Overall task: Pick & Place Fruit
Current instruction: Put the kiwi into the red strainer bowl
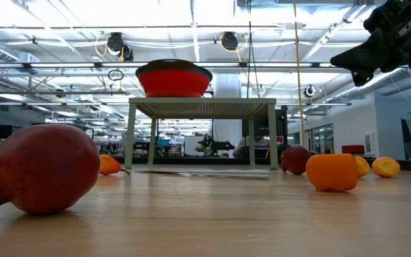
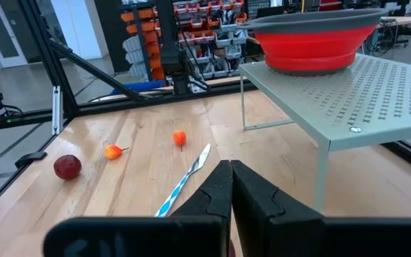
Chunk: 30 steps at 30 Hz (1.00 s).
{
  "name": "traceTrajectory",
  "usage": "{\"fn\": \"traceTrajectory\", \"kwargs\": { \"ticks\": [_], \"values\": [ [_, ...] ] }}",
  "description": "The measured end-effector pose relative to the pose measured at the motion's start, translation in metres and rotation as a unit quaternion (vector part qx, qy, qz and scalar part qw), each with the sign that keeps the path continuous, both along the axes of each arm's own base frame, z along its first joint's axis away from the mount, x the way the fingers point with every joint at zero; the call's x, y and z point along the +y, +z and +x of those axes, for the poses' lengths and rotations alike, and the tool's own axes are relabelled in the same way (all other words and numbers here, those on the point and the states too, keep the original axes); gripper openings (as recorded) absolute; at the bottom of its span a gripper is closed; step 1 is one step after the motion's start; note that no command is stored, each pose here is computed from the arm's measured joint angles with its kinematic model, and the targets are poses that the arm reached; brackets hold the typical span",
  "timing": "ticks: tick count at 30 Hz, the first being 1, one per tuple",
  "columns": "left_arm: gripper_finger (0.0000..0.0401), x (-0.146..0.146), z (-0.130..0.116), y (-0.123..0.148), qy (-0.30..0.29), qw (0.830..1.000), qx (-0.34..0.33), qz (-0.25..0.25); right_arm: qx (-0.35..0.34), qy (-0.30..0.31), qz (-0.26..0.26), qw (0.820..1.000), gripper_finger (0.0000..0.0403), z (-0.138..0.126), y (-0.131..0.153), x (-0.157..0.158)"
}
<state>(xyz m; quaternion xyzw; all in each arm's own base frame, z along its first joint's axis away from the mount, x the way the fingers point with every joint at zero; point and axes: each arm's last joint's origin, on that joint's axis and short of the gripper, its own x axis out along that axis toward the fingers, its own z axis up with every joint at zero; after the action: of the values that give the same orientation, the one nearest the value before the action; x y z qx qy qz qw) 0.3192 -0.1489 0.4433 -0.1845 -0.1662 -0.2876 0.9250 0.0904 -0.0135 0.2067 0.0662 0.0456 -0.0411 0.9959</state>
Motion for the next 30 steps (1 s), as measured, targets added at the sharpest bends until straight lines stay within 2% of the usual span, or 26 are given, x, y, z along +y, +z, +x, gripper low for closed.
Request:
{"fn": "traceTrajectory", "kwargs": {
  "ticks": [5, 7, 9, 12, 14, 17, 20, 24, 30],
  "values": [
    [0.0204, 0.0, 0.002, -0.003, 0.014, 1.0, 0.02, 0.004, 0.0, 0.0, 0.0, 1.0, 0.0, 0.0, 0.0, 0.0],
    [0.0215, 0.001, 0.005, -0.012, 0.048, 0.996, 0.069, 0.011, 0.0, 0.0, 0.0, 1.0, 0.0, 0.0, 0.0, 0.0],
    [0.022, 0.002, 0.009, -0.025, 0.098, 0.984, 0.148, 0.009, 0.0, 0.0, 0.0, 1.0, 0.0, 0.0, 0.0, 0.0],
    [0.0215, 0.009, 0.012, -0.051, 0.158, 0.945, 0.287, -0.006, 0.0, 0.0, 0.0, 1.0, 0.0, 0.0, 0.0, 0.0],
    [0.0206, 0.016, 0.01, -0.068, 0.19, 0.909, 0.372, -0.018, 0.0, -0.001, 0.0, 1.0, 0.0, 0.0, 0.0, 0.0],
    [0.0195, 0.025, 0.006, -0.085, 0.224, 0.86, 0.456, -0.031, 0.0, -0.001, 0.0, 1.0, 0.0, 0.0, 0.0, 0.0],
    [0.0199, 0.033, 0.002, -0.096, 0.249, 0.825, 0.507, -0.026, 0.0, -0.002, 0.0, 1.0, 0.0, 0.0, 0.0, 0.0],
    [0.0218, 0.045, -0.003, -0.106, 0.273, 0.788, 0.552, -0.003, 0.0, -0.003, -0.001, 1.0, 0.0, 0.0, 0.0, 0.0],
    [0.0206, 0.067, -0.011, -0.118, 0.31, 0.724, 0.615, 0.043, 0.001, -0.057, -0.006, 0.998, 0.0, 0.0, 0.0, -0.003]
  ]
}}
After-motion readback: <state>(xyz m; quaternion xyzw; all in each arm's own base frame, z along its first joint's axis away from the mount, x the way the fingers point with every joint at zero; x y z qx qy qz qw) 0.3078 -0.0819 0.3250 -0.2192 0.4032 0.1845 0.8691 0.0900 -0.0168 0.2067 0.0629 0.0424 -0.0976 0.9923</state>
